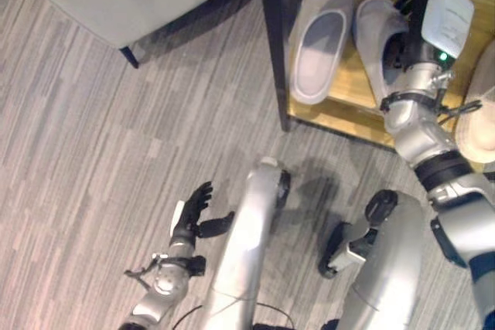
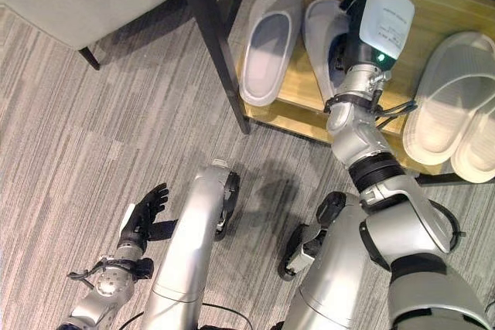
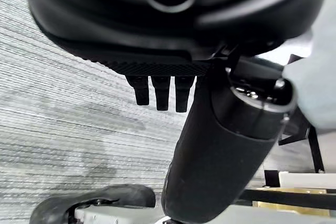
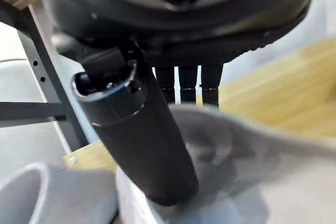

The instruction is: Arrange the slippers neatly on the shoe rack.

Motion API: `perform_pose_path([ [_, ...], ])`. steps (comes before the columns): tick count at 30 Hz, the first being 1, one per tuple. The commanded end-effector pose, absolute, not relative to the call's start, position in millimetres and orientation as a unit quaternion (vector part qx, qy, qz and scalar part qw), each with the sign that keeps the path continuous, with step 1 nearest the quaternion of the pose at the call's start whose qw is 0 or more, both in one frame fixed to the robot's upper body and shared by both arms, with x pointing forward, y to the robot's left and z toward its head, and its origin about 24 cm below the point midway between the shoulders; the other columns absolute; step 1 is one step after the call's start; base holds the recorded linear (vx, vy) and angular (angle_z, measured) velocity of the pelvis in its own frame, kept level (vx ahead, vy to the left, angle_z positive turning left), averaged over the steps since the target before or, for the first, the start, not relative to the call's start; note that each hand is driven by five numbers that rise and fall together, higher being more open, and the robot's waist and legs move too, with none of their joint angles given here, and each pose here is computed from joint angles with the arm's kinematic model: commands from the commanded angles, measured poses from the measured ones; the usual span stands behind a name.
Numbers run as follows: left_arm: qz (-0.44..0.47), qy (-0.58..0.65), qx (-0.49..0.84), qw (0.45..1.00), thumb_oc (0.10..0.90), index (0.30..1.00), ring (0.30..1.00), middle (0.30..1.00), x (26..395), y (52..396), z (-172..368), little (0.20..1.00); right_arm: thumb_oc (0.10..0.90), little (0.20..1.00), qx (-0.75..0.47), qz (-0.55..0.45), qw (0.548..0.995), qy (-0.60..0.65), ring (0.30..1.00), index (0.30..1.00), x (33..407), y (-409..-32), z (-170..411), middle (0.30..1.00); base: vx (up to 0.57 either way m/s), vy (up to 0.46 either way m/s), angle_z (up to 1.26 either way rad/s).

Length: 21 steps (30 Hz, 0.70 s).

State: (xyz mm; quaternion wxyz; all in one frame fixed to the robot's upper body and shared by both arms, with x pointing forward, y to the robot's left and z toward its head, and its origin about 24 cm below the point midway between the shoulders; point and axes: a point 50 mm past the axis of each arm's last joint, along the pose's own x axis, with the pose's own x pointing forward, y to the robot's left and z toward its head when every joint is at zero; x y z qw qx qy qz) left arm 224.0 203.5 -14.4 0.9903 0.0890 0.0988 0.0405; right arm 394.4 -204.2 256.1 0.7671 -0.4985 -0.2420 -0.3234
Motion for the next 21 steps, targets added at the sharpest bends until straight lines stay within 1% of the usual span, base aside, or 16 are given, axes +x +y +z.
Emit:
perform_pose_path([
  [1, 0.017, 0.044, 0.106, 0.993, 0.800, 0.900, 0.900, 0.900, 226.6, 199.4, 6.5, 0.900, 0.800, 0.900, -0.443, -0.322, 0.744, -0.382, 0.900, 0.900, 381.7, -165.0, 328.7, 0.900, 0.00, 0.000, 0.00],
  [14, 0.038, 0.059, 0.116, 0.991, 0.800, 0.900, 0.900, 0.900, 222.9, 206.4, 3.8, 0.900, 0.800, 0.900, -0.366, -0.295, 0.777, -0.418, 0.900, 0.900, 364.1, -153.7, 317.0, 0.900, 0.00, 0.012, -0.04],
  [21, 0.052, 0.067, 0.119, 0.989, 0.800, 0.900, 0.900, 0.900, 220.2, 210.8, 1.3, 0.900, 0.800, 0.900, -0.344, -0.280, 0.787, -0.429, 0.900, 0.900, 353.4, -153.9, 308.1, 0.900, 0.00, 0.013, -0.07],
])
